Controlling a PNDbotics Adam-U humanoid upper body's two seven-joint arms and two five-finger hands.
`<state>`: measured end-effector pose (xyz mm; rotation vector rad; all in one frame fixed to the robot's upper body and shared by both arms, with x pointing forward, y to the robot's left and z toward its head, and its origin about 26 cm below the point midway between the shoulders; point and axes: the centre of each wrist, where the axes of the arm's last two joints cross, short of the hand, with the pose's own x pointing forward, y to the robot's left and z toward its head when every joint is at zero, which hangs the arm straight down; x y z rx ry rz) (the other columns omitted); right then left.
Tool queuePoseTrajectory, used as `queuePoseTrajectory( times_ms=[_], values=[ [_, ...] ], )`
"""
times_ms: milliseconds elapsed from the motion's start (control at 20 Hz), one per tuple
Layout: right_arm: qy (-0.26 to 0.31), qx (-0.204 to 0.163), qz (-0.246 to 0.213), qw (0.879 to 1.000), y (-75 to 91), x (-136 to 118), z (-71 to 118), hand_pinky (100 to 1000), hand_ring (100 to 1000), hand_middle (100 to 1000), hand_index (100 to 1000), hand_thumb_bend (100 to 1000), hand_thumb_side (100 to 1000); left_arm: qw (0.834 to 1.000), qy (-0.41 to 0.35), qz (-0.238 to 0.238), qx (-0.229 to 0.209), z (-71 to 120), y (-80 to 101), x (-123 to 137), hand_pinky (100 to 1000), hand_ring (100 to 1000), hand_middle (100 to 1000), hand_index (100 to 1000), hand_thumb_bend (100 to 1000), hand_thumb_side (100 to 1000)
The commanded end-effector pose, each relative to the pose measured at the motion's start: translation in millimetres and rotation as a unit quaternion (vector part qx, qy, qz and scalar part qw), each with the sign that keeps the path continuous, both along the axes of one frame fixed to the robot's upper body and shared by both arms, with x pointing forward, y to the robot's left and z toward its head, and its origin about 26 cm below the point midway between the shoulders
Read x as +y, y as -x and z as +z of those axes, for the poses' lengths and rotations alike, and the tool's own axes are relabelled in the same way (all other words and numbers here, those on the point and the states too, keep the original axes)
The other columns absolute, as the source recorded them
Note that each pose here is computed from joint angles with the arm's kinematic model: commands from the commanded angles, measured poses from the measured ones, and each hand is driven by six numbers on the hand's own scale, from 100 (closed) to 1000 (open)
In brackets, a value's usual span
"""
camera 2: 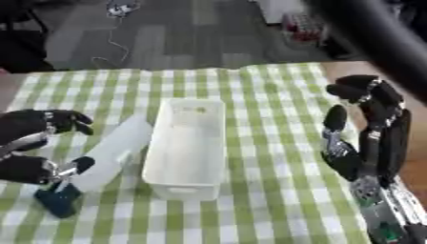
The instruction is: Pick up objects on the table and place them in the box.
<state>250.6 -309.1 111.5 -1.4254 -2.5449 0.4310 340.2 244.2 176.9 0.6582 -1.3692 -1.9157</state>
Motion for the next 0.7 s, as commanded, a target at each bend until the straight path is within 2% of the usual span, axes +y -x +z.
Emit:
queuePoseTrajectory(
  times_ms=[50, 700],
  values=[
    [0.003, -0.045, 0.026, 0.999, -2.4, -4, 11.9, 318, 419, 548, 610, 100, 921, 1.000, -0.024, 0.004, -0.013, 7.6, -2.6, 5, 867, 864, 886, 875, 255, 1000],
    [-0.003, -0.054, 0.031, 0.998, -6.2, -5, 19.0, 318, 418, 551, 613, 100, 923, 0.995, -0.097, 0.003, 0.009, -11.1, -13.3, 3, 879, 872, 886, 877, 277, 1000]
  ],
)
